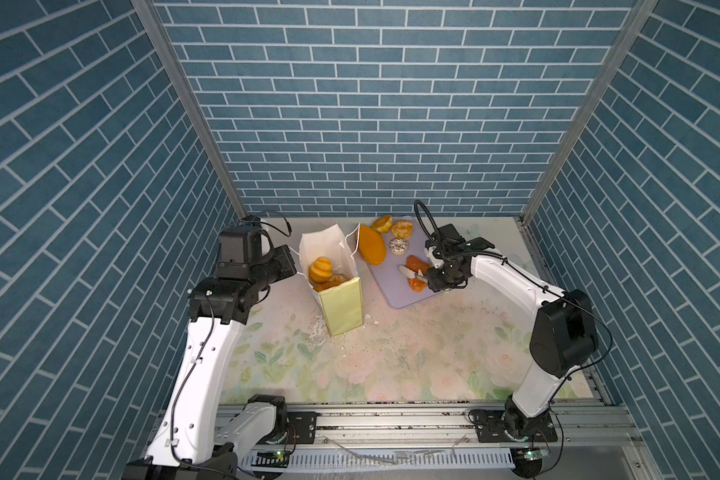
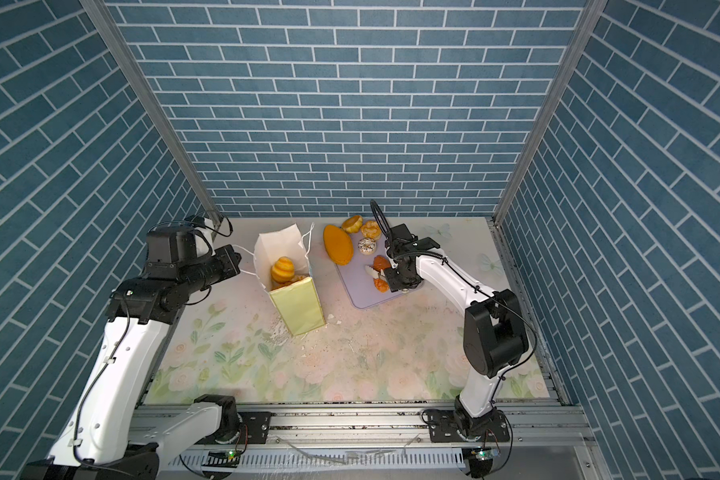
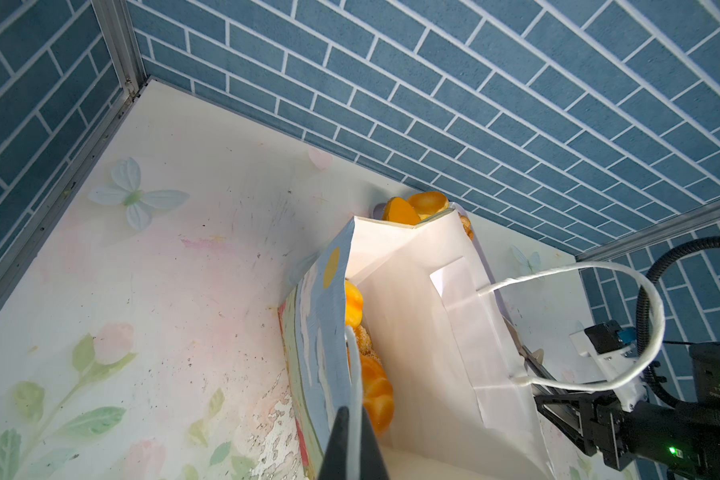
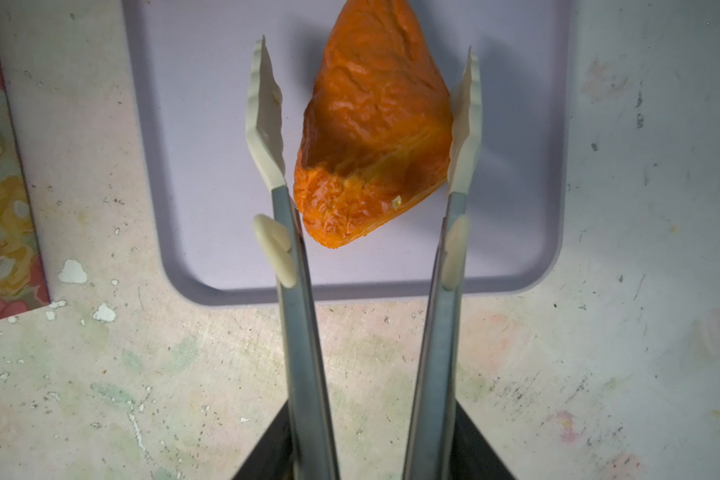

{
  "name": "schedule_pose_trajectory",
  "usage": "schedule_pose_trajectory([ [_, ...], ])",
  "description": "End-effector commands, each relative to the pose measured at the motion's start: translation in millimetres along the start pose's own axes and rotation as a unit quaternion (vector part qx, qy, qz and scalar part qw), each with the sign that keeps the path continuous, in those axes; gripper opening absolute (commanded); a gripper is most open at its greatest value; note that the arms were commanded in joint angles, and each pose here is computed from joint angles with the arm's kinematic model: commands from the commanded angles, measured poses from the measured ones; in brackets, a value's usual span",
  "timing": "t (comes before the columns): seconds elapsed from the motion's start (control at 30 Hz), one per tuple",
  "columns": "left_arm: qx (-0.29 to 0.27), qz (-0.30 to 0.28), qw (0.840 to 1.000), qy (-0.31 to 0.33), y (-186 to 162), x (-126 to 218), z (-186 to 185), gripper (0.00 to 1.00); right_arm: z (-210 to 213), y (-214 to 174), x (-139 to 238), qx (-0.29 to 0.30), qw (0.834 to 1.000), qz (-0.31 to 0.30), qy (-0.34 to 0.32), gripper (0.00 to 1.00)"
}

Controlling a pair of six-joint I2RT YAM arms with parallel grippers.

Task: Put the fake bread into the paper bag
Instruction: 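Lower the tongs and close them on the orange bread with the right gripper, then lift the orange bread and carry it over the bag with the right gripper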

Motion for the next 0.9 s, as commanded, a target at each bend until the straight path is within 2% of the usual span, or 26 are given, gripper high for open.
schedule_pose_trajectory([
  [0.0, 0.000, -0.005, 1.000, -0.006, -1, 1, -1, 0.00, -1, 8, -4, -0.001, 1.000, 0.002, -0.017, 0.51],
  [0.33, 0.000, -0.003, 1.000, -0.006, 0, -1, -2, 0.00, 4, 9, -12, 0.000, 1.000, 0.006, -0.018, 0.52],
  [0.47, 0.000, -0.004, 1.000, -0.008, 0, 0, -2, 0.00, 11, 8, -11, 0.020, 0.999, 0.020, -0.022, 0.50],
  [0.67, 0.000, -0.005, 1.000, -0.010, 1, 0, -3, 0.00, 11, 4, -4, 0.022, 0.999, 0.023, -0.026, 0.40],
  [0.87, -0.002, -0.006, 1.000, -0.009, 1, 1, -3, 0.00, 9, 10, 20, 0.020, 0.999, -0.010, -0.034, 0.28],
])
Point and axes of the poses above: each gripper's point midway between its finger pads, its own x axis back along the fingers, its own z axis along the line the jaws close on, y = z × x, the point moved 6 cm from there along x, back along the fingers, and after that the axes turned 12 degrees about x, right-handed, at the moved point
